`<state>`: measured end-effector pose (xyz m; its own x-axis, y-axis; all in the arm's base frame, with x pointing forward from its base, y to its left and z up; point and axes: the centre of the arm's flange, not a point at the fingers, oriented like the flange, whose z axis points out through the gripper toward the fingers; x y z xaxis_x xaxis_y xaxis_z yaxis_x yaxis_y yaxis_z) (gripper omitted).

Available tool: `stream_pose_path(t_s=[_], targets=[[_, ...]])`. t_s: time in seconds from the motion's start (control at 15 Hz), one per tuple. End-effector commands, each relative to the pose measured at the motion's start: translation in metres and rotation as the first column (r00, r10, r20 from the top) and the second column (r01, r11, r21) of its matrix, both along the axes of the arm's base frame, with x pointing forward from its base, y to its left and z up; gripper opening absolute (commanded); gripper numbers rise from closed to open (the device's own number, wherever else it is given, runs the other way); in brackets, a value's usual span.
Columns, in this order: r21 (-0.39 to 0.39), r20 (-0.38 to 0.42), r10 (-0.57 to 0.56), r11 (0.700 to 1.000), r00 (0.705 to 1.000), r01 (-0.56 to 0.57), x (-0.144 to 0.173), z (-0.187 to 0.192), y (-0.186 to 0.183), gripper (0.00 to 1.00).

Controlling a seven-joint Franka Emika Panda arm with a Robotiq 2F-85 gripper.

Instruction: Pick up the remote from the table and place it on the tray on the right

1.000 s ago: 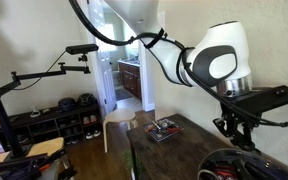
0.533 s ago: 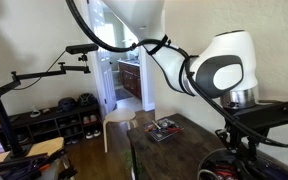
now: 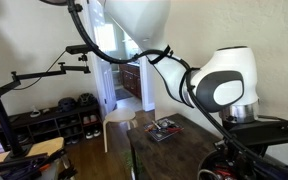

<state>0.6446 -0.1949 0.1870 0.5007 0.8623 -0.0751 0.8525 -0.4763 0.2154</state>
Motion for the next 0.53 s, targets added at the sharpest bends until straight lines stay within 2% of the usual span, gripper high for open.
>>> stream_pose_path(t_s=[0.0,0.33,0.47], targets=[[-0.02,0.01,-0.031,0.999,0.999,0.031,-0.009,0.007,0.0,0.69],[-0.035,0.009,-0.093,0.995,0.996,0.093,-0.018,0.035,0.005,1.0],[-0.017,0.01,-0.134,0.991,0.991,0.134,-0.02,0.05,0.006,1.0]])
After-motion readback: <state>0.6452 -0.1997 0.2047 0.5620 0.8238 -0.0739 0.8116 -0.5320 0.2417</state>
